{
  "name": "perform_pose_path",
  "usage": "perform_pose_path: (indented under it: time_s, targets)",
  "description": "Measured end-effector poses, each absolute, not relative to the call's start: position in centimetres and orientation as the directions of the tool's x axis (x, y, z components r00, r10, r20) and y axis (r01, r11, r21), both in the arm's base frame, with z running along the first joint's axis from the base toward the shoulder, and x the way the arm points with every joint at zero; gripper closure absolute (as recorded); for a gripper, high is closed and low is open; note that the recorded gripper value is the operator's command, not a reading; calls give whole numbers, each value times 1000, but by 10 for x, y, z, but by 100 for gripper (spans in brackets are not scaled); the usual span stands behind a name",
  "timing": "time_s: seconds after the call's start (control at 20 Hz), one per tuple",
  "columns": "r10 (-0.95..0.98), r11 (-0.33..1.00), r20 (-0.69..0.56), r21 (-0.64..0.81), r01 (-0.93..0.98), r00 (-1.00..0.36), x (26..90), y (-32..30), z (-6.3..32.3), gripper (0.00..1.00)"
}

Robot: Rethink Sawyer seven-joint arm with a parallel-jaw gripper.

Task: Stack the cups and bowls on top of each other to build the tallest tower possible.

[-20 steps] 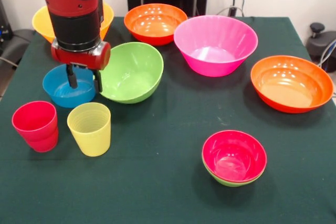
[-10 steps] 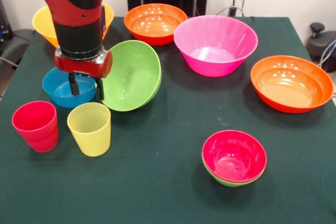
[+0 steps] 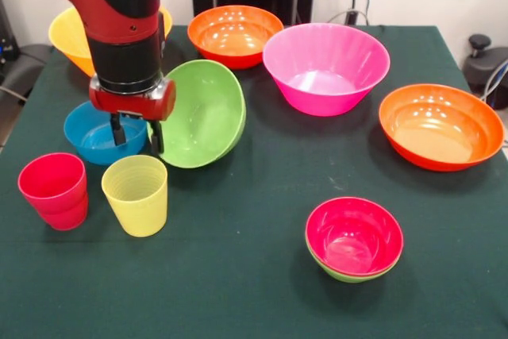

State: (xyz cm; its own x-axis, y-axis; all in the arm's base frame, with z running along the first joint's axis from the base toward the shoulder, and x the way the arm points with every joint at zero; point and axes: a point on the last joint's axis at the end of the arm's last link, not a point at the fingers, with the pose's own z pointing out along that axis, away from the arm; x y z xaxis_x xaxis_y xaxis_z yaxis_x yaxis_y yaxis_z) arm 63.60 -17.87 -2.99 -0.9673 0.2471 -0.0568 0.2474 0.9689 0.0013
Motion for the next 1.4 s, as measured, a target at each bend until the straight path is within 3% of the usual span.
perform_pose_path:
  time_s: [1.4]
  targets:
    - [255,966,-93,67,250,-962,665,-170,-1,0]
